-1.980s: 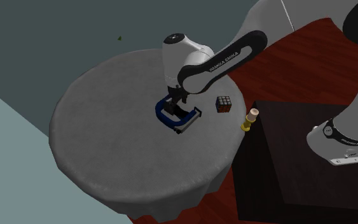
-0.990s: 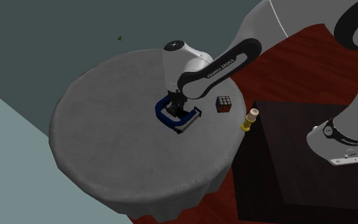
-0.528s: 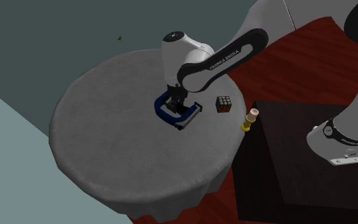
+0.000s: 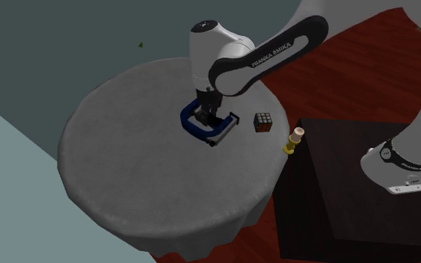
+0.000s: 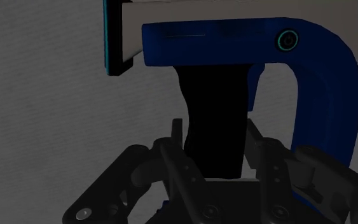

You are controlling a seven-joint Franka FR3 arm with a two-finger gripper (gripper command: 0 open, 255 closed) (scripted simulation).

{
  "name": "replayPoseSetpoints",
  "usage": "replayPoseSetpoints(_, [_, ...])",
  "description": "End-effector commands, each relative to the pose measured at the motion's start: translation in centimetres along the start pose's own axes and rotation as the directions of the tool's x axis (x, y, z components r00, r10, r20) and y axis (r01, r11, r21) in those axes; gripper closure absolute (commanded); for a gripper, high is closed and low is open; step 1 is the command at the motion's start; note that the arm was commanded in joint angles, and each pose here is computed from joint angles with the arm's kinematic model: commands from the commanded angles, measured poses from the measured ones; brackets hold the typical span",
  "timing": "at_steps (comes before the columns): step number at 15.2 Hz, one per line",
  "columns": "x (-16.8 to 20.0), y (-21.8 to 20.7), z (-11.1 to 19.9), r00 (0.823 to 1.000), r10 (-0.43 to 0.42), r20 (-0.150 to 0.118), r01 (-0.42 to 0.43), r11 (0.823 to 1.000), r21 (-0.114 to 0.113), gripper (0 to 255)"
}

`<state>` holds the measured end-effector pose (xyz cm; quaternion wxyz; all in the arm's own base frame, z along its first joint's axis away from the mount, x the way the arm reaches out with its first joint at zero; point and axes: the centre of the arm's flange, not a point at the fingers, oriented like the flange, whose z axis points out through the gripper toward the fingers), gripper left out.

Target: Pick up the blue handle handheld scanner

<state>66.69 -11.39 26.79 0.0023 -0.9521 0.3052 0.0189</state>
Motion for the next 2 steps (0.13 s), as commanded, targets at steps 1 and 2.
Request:
replayPoseSetpoints(1, [-0.02, -0.01, -0.68, 1.000, 0.000, -0.001, 0.000, 1.000, 0.000, 255])
replayPoseSetpoints(2, [-0.01, -0.01, -0.68, 1.000, 0.000, -0.001, 0.000, 1.000, 0.000, 255])
